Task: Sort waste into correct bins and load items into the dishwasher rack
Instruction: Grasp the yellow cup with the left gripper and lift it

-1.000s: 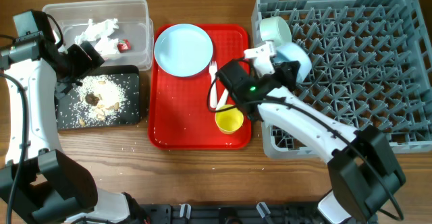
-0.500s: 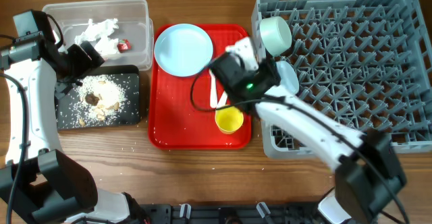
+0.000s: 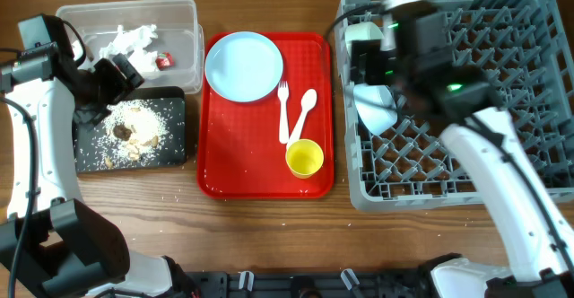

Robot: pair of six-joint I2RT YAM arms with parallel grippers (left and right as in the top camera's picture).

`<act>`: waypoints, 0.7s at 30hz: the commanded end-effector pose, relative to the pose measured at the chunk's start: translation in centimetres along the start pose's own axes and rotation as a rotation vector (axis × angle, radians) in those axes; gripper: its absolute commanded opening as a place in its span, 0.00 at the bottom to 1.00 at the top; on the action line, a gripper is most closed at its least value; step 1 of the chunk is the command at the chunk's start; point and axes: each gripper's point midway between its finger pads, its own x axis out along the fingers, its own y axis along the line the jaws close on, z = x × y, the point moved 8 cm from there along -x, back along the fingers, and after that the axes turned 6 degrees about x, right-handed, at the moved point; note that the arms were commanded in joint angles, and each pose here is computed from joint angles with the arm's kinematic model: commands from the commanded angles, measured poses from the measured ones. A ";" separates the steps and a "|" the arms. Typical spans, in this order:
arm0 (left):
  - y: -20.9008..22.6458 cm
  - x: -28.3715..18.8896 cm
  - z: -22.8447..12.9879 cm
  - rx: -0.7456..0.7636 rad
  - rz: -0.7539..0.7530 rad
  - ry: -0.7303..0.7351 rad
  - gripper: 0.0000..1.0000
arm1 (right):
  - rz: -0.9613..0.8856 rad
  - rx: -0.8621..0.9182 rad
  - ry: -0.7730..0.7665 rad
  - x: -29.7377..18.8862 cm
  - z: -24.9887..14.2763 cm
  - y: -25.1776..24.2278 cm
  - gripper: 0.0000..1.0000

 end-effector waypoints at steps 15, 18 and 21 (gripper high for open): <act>-20.8 8.9 -20.1 0.728 -0.090 0.389 0.79 | 0.053 0.164 0.053 -2.0 0.5 -5.4 0.98; -20.7 10.8 -21.5 0.740 -0.043 0.452 0.69 | 0.049 0.165 0.066 -1.9 0.2 -5.5 0.98; -20.2 11.4 -22.0 0.740 -0.010 0.492 0.55 | 0.047 0.164 0.071 -1.8 0.2 -5.5 0.98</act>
